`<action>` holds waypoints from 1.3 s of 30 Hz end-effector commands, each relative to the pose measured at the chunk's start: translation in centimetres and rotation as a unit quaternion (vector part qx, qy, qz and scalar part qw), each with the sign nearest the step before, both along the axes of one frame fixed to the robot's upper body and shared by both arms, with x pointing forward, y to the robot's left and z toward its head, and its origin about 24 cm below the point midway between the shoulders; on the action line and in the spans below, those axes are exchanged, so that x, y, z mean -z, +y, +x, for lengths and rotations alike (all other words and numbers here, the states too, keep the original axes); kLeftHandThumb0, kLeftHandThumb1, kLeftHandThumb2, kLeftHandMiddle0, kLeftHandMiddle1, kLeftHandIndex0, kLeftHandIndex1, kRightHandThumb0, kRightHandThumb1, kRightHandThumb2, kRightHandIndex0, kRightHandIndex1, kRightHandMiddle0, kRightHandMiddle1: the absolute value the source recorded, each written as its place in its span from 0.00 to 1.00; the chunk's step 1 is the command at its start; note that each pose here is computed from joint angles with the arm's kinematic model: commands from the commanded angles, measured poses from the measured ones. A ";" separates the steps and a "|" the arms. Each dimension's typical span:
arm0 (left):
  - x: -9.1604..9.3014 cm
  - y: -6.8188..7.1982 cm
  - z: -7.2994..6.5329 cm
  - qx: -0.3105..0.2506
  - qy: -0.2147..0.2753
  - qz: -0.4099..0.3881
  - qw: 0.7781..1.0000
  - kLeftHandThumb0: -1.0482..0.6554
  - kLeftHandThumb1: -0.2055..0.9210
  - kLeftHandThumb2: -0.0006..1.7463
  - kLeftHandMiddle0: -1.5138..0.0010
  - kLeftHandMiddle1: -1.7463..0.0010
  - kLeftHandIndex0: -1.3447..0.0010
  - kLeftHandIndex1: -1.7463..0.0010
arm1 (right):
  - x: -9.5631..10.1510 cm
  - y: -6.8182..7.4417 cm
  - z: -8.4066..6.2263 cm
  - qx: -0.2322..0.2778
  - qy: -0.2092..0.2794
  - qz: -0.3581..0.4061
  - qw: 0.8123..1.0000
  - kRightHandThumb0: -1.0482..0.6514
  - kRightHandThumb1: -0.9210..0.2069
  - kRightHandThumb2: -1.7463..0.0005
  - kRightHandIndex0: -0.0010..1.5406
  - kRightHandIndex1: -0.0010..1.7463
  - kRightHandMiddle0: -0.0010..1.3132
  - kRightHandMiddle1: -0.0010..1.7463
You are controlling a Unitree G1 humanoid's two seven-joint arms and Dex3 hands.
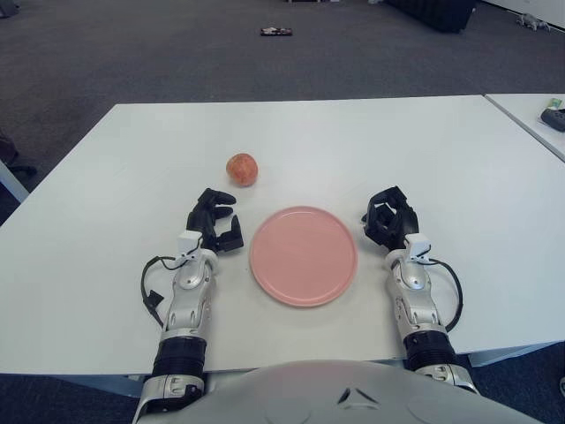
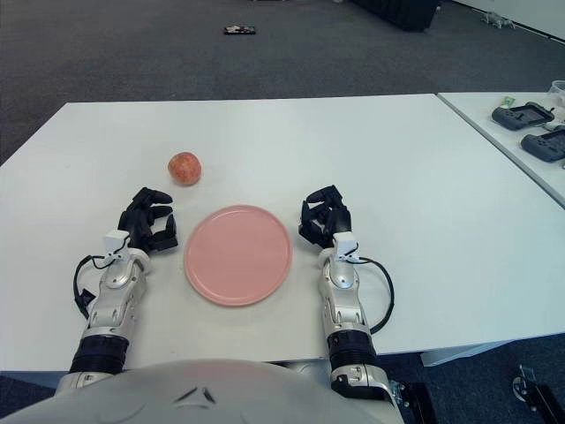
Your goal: Put the apple into the plate.
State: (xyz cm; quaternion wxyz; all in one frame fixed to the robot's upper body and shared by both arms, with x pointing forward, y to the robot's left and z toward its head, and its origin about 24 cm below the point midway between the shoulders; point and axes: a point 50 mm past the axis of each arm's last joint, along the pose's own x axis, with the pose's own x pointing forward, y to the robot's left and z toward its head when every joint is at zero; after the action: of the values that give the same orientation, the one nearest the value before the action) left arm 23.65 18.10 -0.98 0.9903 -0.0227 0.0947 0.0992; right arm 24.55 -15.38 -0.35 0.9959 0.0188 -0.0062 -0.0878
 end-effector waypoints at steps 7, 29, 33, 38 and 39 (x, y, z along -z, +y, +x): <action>-3.2 1.9 2.3 -0.019 -0.058 0.056 0.997 0.61 0.45 0.76 0.57 0.04 0.70 0.00 | 0.6 0.0 -0.1 0.003 0.019 -0.003 1.000 0.38 0.27 0.46 0.36 0.94 0.29 1.00; -11.6 3.2 8.4 0.014 -0.192 0.350 0.917 0.23 0.67 0.55 0.99 0.44 0.99 0.38 | 0.8 -0.1 -0.1 0.004 0.030 0.012 0.999 0.38 0.26 0.46 0.35 0.92 0.29 1.00; -12.1 2.9 9.6 0.030 -0.203 0.399 0.894 0.15 0.65 0.51 1.00 0.75 1.00 0.64 | 0.9 -0.1 -0.1 0.007 0.032 0.016 0.999 0.39 0.26 0.47 0.35 0.92 0.28 1.00; -12.5 2.3 10.2 0.070 -0.218 0.428 0.874 0.08 0.64 0.48 1.00 0.95 1.00 0.88 | 0.8 -0.2 -0.1 0.010 0.032 0.014 0.999 0.39 0.26 0.47 0.36 0.91 0.28 1.00; -12.6 2.0 10.3 0.086 -0.222 0.433 0.869 0.07 0.64 0.48 1.00 0.97 1.00 0.92 | 0.8 -0.2 -0.1 0.010 0.032 0.013 0.999 0.39 0.26 0.47 0.36 0.92 0.28 1.00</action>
State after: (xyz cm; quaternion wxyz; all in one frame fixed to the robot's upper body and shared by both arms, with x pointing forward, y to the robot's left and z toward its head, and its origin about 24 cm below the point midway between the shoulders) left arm 33.37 20.68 10.60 0.9124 0.3736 -0.1531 0.0666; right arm 24.78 -15.52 -0.24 0.9954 0.0238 -0.0019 -0.0927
